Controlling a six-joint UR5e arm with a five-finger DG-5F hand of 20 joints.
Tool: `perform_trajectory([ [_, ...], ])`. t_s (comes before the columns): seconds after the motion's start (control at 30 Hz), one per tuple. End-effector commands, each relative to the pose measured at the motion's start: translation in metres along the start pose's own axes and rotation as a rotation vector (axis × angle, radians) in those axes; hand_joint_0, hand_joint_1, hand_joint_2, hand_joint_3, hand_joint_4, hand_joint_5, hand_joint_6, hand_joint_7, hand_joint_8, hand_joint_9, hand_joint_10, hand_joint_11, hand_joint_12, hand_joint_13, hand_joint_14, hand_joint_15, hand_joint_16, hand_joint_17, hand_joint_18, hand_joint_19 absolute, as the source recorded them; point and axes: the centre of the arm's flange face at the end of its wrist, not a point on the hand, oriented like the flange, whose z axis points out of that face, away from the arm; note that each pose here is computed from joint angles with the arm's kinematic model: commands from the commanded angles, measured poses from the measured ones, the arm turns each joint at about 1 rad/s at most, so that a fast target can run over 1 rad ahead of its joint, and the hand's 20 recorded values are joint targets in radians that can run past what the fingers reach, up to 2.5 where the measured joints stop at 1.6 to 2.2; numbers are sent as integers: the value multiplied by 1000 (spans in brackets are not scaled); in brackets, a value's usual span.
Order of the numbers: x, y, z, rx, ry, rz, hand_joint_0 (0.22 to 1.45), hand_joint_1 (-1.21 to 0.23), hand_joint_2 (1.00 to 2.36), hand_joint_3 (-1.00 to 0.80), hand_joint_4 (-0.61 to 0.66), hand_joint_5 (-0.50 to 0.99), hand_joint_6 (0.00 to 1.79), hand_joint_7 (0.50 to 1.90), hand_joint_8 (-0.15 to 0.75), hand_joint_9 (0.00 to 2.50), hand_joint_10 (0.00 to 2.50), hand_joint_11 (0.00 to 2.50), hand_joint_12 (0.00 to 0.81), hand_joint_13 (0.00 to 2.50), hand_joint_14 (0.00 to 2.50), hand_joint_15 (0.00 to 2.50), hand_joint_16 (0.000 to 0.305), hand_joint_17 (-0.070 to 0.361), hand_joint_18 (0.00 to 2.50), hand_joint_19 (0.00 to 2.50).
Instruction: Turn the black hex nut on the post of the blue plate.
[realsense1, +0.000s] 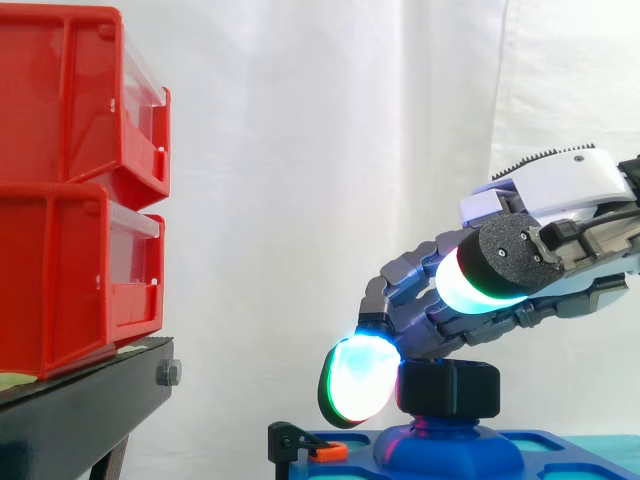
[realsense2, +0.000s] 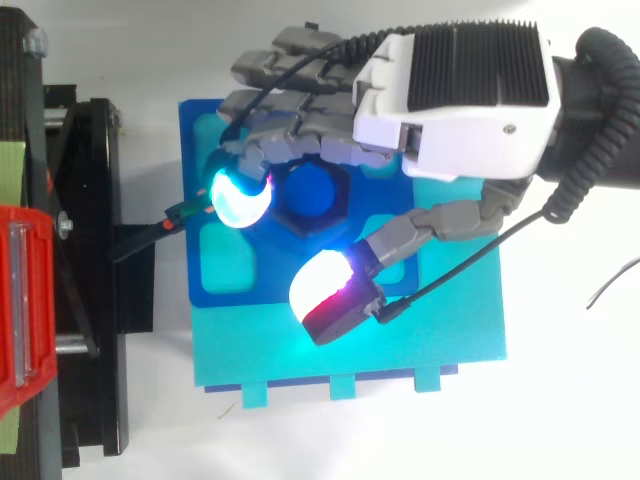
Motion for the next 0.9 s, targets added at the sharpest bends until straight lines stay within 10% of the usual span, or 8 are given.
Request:
perform_trajectory([
  [0.0,-4,-6,-1,-3,4,-4,462,-398,1000,-500,200,-221,503,863,244,202,0,0,372,0,0,0,58,131,0,28],
  [0.63,-37,-52,-11,-1,21,-28,462,-399,1000,-500,202,-221,503,857,242,203,0,0,371,4,0,0,58,131,0,41],
  [0.87,-68,-58,-13,-7,15,-48,463,-400,1000,-500,203,-221,502,859,242,203,0,0,371,3,0,0,58,131,0,35],
])
